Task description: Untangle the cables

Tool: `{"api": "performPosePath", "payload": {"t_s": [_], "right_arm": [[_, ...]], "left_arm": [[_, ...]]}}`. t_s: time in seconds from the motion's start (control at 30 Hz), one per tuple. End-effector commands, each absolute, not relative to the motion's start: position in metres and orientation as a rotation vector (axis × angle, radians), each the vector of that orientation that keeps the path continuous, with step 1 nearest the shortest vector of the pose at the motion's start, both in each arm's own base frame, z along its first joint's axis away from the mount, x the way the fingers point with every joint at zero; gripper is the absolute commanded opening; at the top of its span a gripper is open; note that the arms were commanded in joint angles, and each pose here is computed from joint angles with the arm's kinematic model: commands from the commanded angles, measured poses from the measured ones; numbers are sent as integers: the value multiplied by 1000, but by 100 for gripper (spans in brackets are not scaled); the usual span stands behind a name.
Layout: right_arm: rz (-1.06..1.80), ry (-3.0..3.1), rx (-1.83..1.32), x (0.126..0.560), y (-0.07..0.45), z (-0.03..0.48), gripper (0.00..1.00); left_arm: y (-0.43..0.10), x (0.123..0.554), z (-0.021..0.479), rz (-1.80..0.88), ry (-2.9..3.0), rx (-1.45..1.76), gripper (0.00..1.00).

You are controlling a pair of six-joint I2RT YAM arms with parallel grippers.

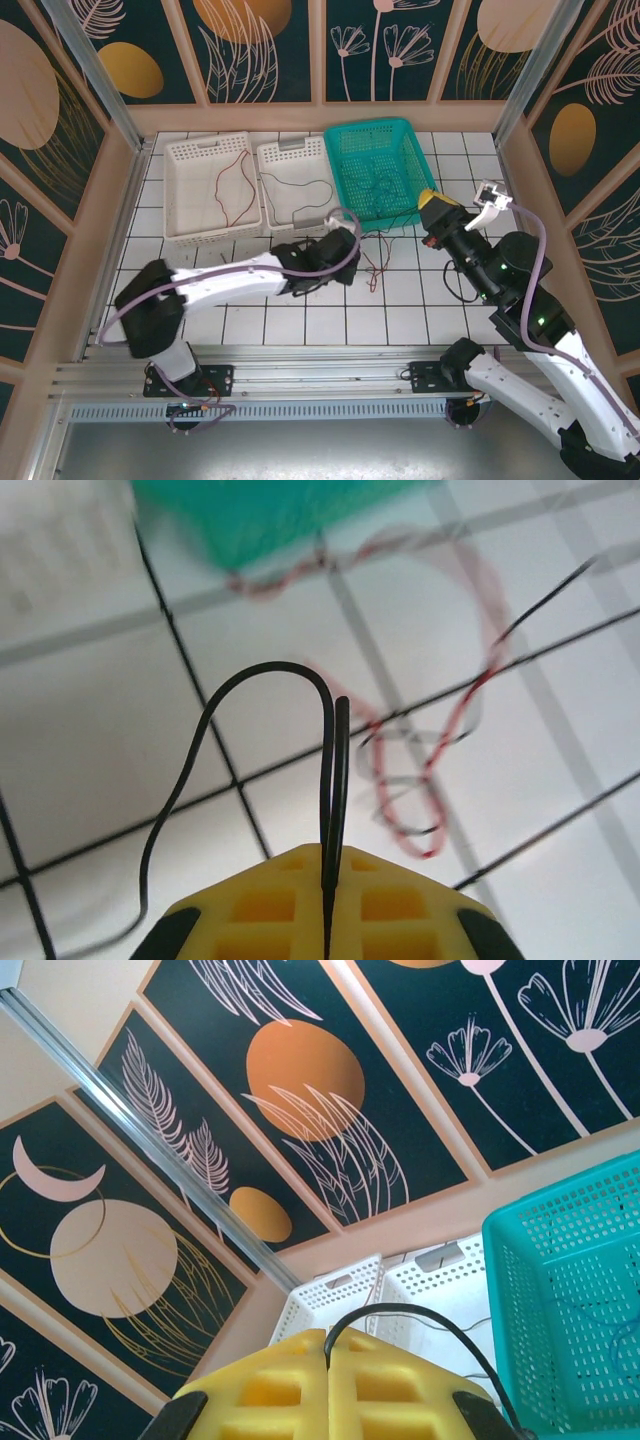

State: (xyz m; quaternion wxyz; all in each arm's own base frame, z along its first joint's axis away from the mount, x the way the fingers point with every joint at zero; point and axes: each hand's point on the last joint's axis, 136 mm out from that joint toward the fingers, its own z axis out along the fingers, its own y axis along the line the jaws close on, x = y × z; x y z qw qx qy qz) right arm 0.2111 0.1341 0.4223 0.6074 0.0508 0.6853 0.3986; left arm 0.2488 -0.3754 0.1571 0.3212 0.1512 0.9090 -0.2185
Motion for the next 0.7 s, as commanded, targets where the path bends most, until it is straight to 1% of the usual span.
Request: {"api": "performPosePath", "payload": {"t_s": [0.0, 0.2, 0.37, 0.47, 0.67], "right_arm": [[898, 1572, 128, 212, 129, 420, 0], [907, 1577, 131, 213, 131, 415, 0], [923, 1580, 130, 213, 134, 414, 0], [929, 1579, 129, 213, 134, 415, 0], [940, 1583, 131, 212, 135, 415, 0]], "left_arm": [[-358, 254, 247, -607, 2224, 351, 0], [-319, 254, 371, -644, 1994, 260, 0], [-294, 257, 456, -602, 1843, 220, 0], [-282, 261, 499, -558, 1758, 195, 0], [-264, 284, 552, -456, 1641, 142, 0]]}}
